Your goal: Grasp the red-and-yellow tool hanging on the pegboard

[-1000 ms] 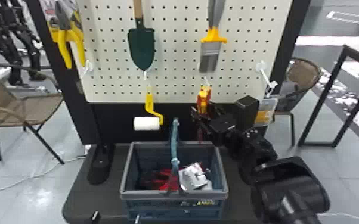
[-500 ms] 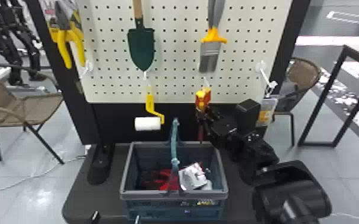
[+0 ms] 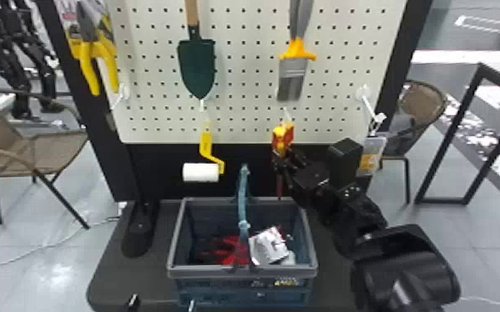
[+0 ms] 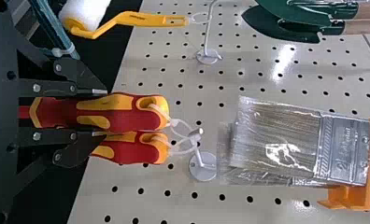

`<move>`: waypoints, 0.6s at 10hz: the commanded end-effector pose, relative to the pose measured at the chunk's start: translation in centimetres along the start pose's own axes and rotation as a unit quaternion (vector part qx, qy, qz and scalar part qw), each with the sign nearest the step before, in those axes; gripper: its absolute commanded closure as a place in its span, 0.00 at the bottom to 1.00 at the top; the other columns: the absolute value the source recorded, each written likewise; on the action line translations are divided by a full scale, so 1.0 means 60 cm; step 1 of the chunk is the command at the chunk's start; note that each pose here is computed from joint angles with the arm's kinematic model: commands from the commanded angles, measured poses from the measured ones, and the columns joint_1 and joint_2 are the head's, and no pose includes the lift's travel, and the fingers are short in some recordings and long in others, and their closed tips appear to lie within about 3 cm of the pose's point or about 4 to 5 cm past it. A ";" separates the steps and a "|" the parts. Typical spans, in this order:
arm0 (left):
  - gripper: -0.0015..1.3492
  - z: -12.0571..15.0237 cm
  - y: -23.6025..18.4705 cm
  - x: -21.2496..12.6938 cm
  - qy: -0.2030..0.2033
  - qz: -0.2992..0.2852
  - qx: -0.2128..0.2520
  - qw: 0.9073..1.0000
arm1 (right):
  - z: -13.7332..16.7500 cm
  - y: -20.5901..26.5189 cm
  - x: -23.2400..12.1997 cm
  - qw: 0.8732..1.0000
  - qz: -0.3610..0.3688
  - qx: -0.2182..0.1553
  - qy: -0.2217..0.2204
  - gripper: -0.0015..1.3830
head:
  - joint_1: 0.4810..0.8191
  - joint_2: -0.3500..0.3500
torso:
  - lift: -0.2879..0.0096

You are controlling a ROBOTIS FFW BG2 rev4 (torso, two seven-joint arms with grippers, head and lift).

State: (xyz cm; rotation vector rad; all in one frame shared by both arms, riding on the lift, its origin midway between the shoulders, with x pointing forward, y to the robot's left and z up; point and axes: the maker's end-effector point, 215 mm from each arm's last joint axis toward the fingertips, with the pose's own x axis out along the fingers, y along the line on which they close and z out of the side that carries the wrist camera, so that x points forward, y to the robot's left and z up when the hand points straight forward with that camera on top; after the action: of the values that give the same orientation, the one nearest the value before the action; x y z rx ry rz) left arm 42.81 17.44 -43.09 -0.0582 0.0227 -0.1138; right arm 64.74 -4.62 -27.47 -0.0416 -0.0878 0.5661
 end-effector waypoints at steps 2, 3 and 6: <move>0.11 0.000 0.000 0.000 0.000 0.000 0.000 1.000 | -0.002 0.001 0.002 1.000 -0.003 0.000 0.001 0.93 | 0.20 0.50 | 0.63; 0.11 0.000 0.001 0.000 0.000 0.000 0.000 1.000 | -0.003 0.003 0.002 1.000 -0.002 0.001 0.002 0.93 | 0.20 0.50 | 0.63; 0.11 -0.001 0.001 -0.001 0.001 0.000 0.000 1.000 | -0.002 -0.001 0.001 1.000 -0.006 -0.001 0.001 0.93 | 0.20 0.50 | 0.63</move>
State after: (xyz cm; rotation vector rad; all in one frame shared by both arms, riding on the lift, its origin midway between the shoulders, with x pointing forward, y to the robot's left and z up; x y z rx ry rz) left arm 42.74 17.51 -43.16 -0.0592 0.0243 -0.1138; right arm 64.82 -4.62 -27.60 -0.0435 -0.0859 0.5542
